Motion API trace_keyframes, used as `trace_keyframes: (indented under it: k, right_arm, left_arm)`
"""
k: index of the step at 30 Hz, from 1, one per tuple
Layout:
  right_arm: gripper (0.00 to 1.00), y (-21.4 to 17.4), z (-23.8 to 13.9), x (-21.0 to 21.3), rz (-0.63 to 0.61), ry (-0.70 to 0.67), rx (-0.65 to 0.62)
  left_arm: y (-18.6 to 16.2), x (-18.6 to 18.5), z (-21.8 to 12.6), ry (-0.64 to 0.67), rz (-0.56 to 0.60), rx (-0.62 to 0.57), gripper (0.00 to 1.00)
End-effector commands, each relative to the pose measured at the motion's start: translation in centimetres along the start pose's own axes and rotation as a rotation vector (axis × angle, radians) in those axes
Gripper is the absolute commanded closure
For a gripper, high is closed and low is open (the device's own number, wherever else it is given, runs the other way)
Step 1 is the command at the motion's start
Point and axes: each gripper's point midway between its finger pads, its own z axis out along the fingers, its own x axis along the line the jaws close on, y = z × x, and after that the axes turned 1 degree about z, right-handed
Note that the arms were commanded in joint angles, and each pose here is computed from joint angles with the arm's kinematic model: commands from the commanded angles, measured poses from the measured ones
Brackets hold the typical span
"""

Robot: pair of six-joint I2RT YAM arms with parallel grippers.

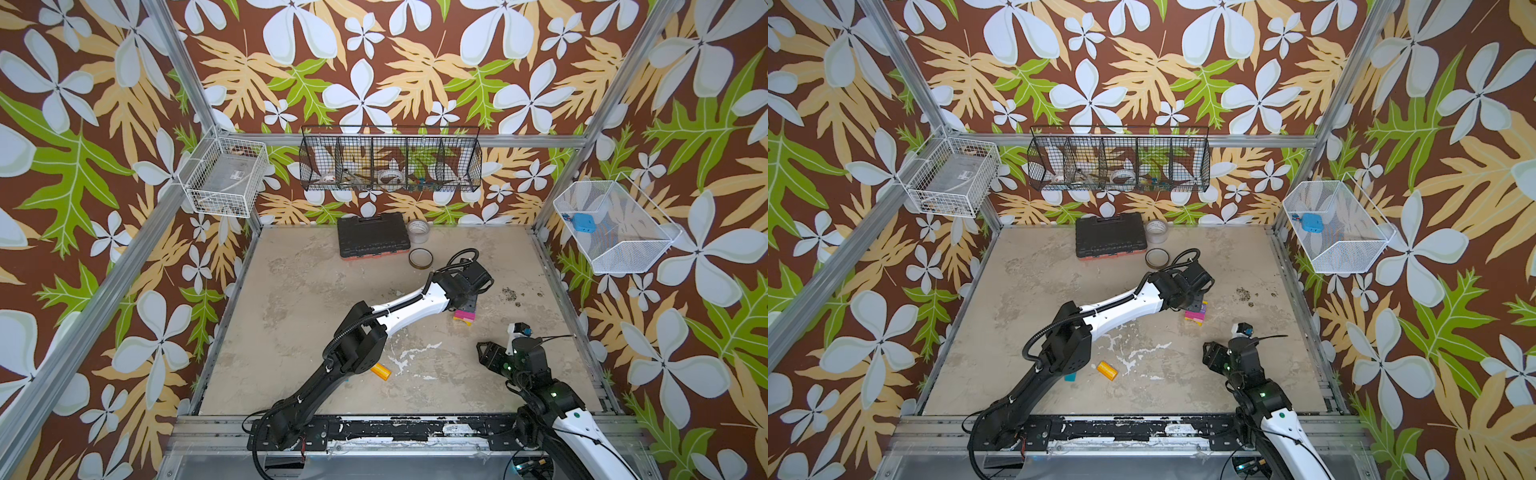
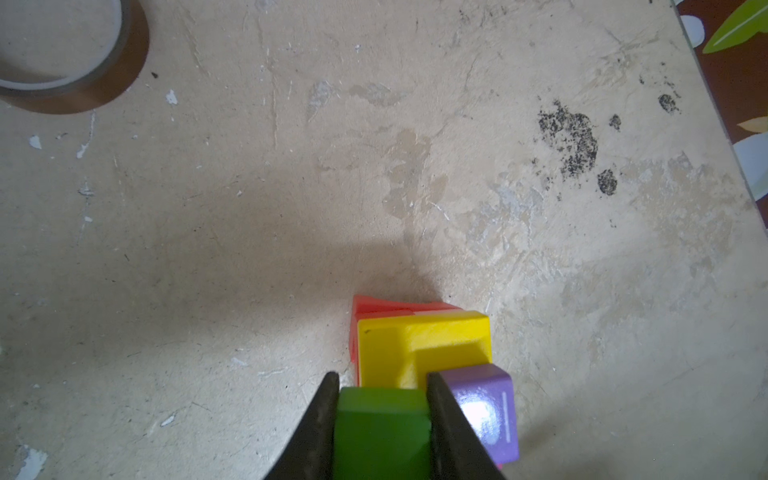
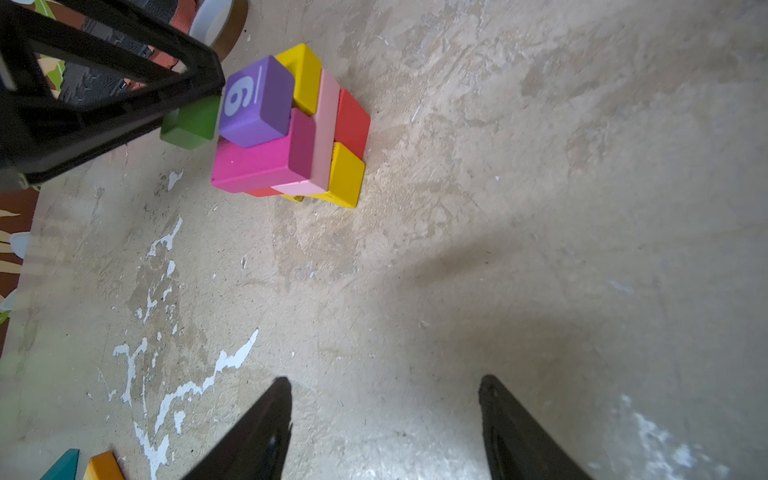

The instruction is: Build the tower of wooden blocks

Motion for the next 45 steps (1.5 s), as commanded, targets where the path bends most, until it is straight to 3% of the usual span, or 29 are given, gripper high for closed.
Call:
trace_keyframes:
  k: [1, 11, 19, 45]
  right_arm:
    - [0.29, 0.2, 0.0, 0.3, -0.012, 0.015, -0.006]
    - [0.29, 0.2, 0.0, 0.4, -0.013, 0.017, -0.006]
    - [0.29, 0.1, 0.0, 0.4, -0.013, 0.018, -0.003]
    - [0.29, 0.2, 0.0, 0.4, -0.013, 0.016, -0.004]
  left_arm:
    - [0.1, -0.2, -0.5, -0.005, -0.003, -0.004, 0.84]
    - [0.2, -0.5, -0.4, -0.019, -0.002, -0.004, 0.64]
    - [0.3, -0.7, -0.7, -0.025, 0.000, -0.007, 0.55]
    - [0.0, -1.4, -0.6, -0.073, -0.006, 0.004, 0.56]
